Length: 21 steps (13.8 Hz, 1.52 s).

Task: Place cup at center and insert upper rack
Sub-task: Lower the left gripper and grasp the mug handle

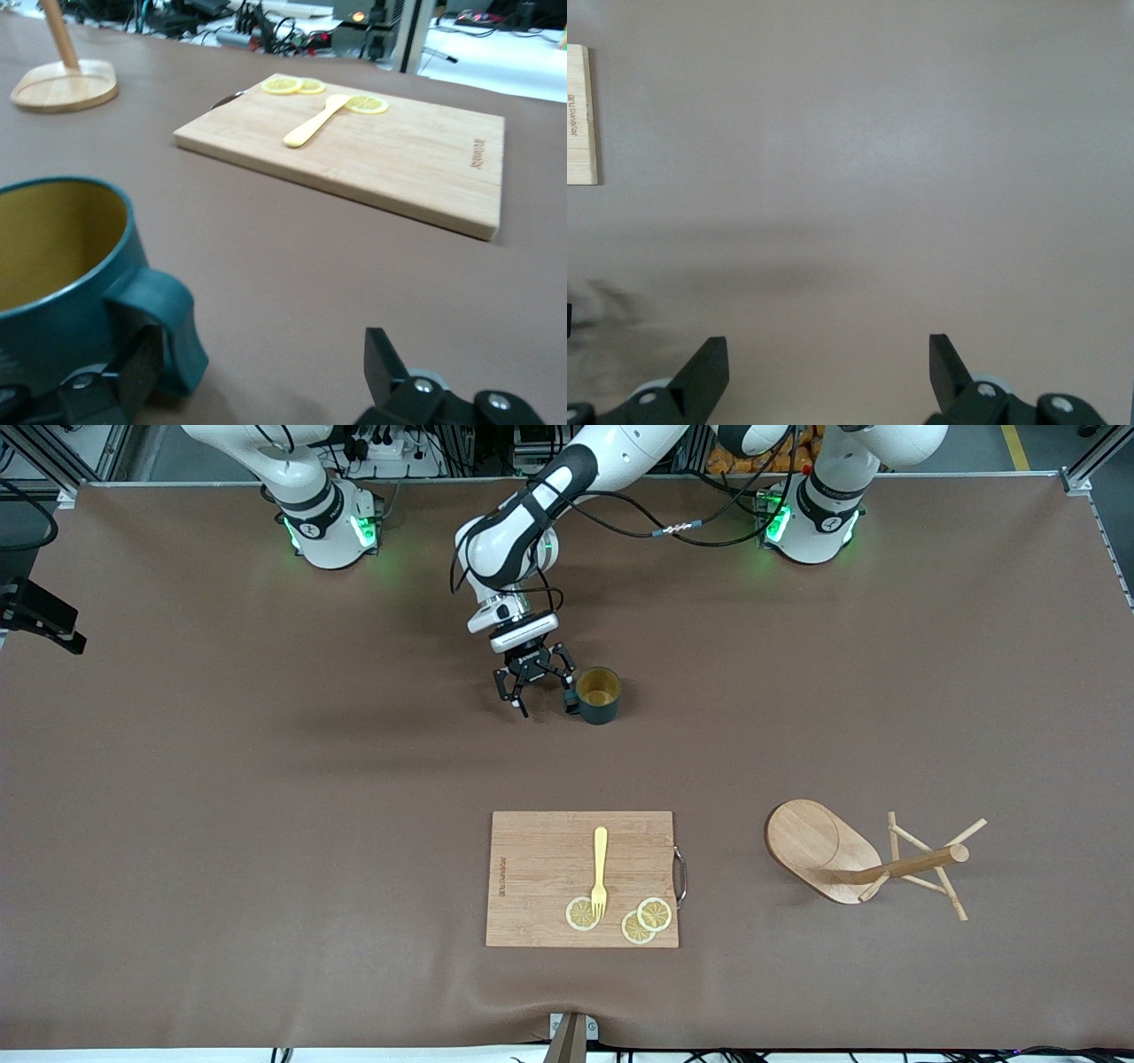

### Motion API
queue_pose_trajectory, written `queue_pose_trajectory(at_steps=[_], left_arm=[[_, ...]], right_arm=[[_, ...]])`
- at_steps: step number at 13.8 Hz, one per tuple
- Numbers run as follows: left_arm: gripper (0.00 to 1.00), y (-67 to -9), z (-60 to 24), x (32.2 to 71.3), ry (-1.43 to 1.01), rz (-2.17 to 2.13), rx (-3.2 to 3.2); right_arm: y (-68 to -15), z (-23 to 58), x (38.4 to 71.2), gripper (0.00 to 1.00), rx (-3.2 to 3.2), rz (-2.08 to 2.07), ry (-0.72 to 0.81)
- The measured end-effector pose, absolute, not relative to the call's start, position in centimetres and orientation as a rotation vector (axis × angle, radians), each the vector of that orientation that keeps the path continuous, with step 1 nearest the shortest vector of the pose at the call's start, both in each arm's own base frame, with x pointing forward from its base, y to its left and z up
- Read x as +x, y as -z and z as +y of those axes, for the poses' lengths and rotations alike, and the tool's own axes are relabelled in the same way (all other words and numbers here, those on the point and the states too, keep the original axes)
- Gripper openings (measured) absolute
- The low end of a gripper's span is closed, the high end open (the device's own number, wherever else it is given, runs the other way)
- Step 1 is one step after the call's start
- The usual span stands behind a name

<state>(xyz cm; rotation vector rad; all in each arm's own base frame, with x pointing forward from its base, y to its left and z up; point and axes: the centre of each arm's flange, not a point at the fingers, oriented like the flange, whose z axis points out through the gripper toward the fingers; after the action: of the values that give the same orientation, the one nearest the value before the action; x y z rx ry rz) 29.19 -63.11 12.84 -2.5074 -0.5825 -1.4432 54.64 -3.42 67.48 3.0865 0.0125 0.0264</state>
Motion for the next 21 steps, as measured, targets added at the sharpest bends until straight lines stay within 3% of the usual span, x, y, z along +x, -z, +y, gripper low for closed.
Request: queue_pose_trajectory(at_steps=[9, 18, 21], left_arm=[[1.00, -11.7, -62.5, 29.7, 1.468, -0.553, -2.479], [0.06, -11.8, -62.2, 30.0, 1.476, -0.559, -2.452], [0.05, -12.2, -62.2, 30.6, 1.484, -0.576, -2.442]], right_arm=[[-67.3, -3.5, 54.7, 1.00, 3.087, 0.011, -0.017], [-67.0, -3.5, 54.8, 1.00, 3.087, 0.010, -0.007], [-66.9, -3.5, 54.9, 1.00, 3.087, 0.010, -0.003]])
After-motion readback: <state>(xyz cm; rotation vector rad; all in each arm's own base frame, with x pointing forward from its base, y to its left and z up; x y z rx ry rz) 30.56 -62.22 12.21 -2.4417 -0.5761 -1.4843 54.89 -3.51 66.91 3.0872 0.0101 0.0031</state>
